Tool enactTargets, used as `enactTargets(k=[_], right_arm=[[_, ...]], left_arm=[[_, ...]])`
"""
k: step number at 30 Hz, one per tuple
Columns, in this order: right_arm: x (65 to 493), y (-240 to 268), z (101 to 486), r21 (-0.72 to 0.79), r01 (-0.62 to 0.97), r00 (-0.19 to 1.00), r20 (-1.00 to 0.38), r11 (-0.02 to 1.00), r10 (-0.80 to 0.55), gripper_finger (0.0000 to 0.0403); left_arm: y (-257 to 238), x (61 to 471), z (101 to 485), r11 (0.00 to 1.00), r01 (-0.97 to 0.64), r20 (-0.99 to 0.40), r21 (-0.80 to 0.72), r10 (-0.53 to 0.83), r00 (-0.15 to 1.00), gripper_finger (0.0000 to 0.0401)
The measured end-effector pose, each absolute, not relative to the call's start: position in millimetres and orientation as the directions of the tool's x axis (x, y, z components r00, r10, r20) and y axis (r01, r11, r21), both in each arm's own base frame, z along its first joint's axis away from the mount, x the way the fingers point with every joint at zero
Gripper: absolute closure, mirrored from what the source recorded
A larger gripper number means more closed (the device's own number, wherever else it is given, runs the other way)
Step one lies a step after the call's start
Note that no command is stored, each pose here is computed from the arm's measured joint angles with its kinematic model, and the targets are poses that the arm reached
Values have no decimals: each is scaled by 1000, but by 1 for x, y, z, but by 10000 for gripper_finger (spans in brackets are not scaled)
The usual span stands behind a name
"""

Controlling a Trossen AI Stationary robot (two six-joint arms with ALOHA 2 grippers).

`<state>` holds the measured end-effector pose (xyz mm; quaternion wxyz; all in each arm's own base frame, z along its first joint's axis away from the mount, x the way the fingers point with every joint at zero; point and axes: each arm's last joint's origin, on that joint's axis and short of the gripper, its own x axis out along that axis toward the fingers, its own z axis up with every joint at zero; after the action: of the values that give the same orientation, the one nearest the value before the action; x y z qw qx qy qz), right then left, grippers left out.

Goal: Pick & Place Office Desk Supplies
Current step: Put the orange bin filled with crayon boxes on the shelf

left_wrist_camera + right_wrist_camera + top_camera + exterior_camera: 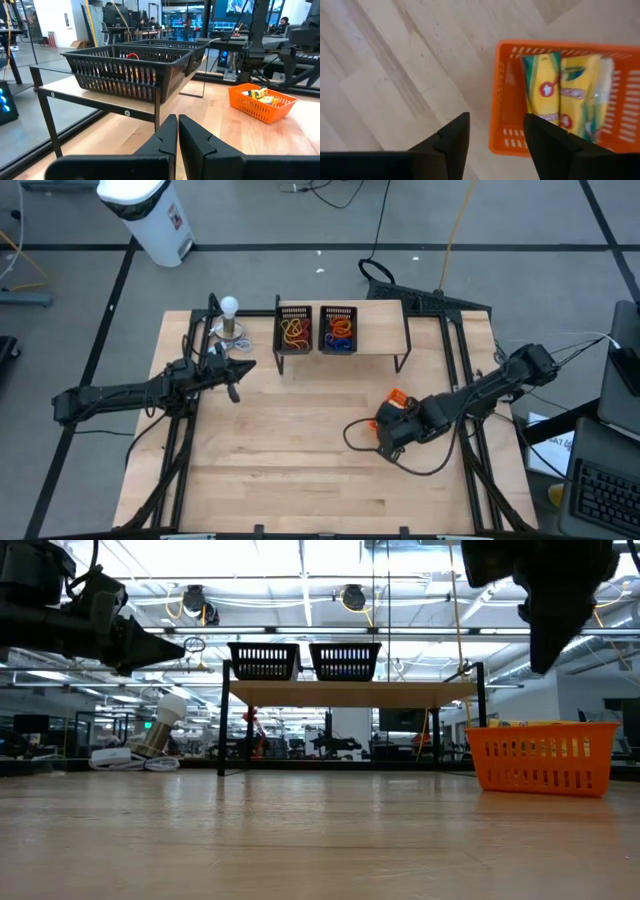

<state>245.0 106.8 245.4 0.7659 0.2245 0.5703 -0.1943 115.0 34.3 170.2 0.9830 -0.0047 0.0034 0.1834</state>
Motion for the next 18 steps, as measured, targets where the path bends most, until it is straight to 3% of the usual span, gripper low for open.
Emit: enactTargets(k=[18], right_arm=[[271, 107, 197, -6, 658, 121, -986, 753, -114, 232]], left_arm=[[34, 115, 167, 933, -360, -39, -5, 359, 932, 382]])
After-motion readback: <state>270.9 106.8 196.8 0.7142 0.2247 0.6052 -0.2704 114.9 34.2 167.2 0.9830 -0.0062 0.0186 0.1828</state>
